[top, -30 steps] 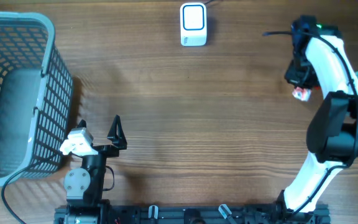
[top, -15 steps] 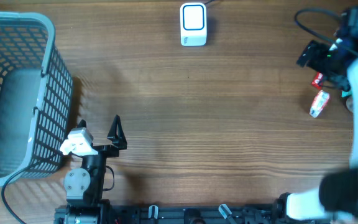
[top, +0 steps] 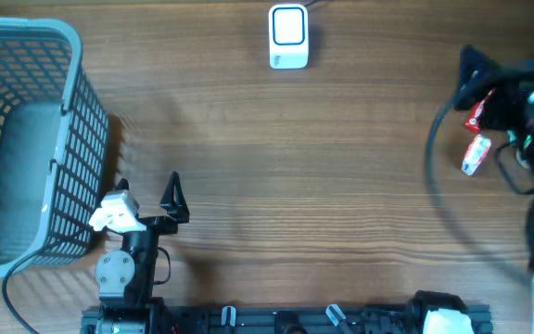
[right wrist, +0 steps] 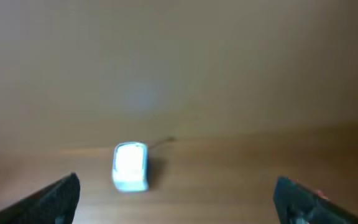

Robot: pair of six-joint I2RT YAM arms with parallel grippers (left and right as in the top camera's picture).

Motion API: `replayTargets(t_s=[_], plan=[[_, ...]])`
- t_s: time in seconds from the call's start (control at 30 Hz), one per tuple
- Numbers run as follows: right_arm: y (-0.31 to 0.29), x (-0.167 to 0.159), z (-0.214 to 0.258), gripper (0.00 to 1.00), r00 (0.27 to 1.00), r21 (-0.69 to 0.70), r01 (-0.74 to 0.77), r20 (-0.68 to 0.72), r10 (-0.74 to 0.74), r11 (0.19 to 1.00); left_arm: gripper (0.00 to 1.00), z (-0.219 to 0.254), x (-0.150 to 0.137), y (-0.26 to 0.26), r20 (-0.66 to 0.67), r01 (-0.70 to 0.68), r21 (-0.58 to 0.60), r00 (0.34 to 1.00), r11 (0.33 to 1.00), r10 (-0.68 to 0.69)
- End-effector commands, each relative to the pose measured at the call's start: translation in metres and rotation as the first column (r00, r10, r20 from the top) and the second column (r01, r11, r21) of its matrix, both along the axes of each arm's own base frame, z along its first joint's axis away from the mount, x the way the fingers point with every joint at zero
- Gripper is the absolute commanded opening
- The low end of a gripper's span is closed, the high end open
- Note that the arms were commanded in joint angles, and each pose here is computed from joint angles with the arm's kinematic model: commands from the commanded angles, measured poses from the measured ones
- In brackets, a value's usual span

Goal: Scan the item barcode

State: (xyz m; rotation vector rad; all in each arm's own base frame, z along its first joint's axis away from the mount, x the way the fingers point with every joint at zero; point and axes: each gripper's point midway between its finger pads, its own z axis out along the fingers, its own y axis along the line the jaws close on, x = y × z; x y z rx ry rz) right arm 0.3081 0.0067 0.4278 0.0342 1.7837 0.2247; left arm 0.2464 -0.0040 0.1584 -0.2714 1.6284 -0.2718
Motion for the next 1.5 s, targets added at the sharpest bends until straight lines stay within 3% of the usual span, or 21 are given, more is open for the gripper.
replayTargets(t_s=[0.0,0.2,0.33,0.53,0.63,1.17,1.47], plan=[[0.031,-0.042,0.008,1.0,0.953,-0.07,-0.117,0.274,0.132,0.991,1.0,0.0,0.0,0.004,0.004,-0.02,-0.008,1.0,1.0,0.02],[0.034,-0.097,-0.069,1.0,0.846,-0.108,-0.091,0.516,0.135,0.99,1.0,0.0,0.0,0.004,0.004,-0.02,-0.008,1.0,1.0,0.02],[0.01,-0.094,-0.121,1.0,0.83,0.093,-0.017,0.557,-0.038,0.996,1.0,0.0,0.0,0.004,0.004,-0.02,-0.008,1.0,1.0,0.02],[0.005,-0.069,-0.195,1.0,0.906,0.109,0.016,0.419,-0.061,0.994,1.0,0.0,0.0,0.004,0.004,-0.02,-0.008,1.0,1.0,0.02],[-0.001,-0.062,-0.252,1.0,0.976,0.116,0.078,0.195,-0.1,0.99,1.0,0.0,0.0,0.004,0.004,-0.02,-0.008,1.0,1.0,0.02],[-0.002,-0.061,-0.252,1.0,0.975,0.116,0.085,0.193,-0.107,0.99,1.0,0.0,0.0,0.004,0.003,-0.02,-0.007,1.0,1.0,0.02],[-0.002,-0.061,-0.253,1.0,0.975,0.116,0.085,0.193,-0.107,0.99,1.0,-0.002,0.0,-0.003,-0.001,0.024,0.061,1.0,0.998,-0.024]])
